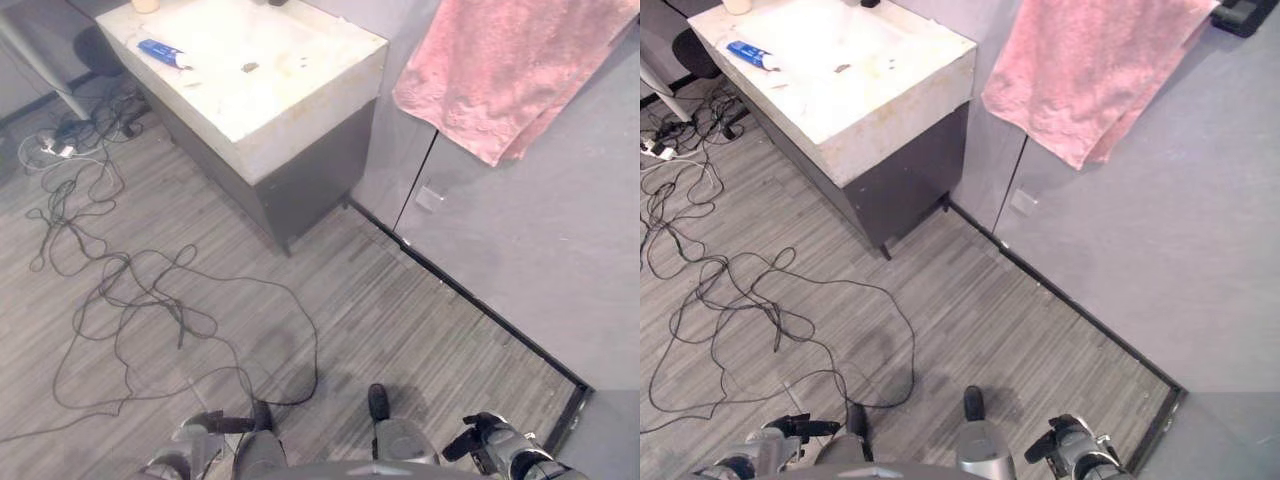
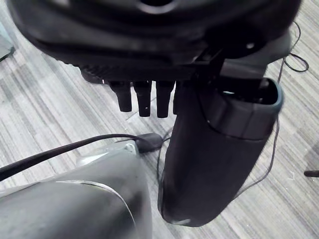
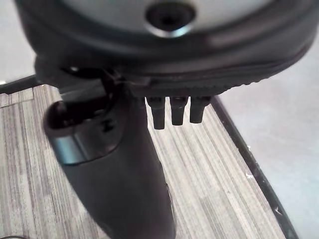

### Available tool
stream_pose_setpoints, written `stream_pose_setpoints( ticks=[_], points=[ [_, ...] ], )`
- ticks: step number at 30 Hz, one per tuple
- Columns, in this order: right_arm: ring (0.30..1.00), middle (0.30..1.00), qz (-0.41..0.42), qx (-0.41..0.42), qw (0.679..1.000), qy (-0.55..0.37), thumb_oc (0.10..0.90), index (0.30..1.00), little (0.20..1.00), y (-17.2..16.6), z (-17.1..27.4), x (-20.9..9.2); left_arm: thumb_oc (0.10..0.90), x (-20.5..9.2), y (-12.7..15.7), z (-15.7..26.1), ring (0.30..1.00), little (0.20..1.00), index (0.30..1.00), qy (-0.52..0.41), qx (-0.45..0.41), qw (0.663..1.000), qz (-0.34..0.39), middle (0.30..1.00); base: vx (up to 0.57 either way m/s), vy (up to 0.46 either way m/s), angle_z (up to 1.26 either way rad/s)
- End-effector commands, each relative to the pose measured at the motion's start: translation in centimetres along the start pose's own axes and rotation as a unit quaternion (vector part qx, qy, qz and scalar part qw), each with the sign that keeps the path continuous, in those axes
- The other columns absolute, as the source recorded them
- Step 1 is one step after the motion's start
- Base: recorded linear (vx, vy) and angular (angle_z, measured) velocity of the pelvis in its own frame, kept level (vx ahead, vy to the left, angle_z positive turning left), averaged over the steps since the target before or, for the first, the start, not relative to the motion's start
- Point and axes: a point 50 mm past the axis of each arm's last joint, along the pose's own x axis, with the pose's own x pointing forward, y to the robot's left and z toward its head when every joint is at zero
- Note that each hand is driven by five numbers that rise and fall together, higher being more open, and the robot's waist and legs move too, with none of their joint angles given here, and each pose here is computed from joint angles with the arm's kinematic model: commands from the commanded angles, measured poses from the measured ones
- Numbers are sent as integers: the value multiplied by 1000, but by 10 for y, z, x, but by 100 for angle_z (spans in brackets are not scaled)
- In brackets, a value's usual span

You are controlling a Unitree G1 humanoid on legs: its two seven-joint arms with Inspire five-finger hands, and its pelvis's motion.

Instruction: Organize the bathroom.

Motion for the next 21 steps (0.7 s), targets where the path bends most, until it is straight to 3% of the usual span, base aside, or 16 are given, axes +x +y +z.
stream_pose_setpoints(
  ticks=[1,4,10,21],
  points=[
    [900,900,-33,23,999,-2,800,900,900,-18,0,1,800,0,14,0,900,900,900,3,36,999,26,900,143,642,48],
    [900,900,-34,-3,999,-10,800,900,900,-20,0,0,800,0,20,1,900,900,900,-3,48,998,30,900,111,440,31],
    [900,900,-27,-19,999,-8,800,900,900,-25,-15,0,800,-3,61,-13,900,900,900,37,64,993,89,900,163,408,-43],
    [900,900,-23,-17,999,40,800,900,900,-28,-44,0,800,0,33,25,900,900,900,-15,91,993,79,900,263,174,24]
  ],
)
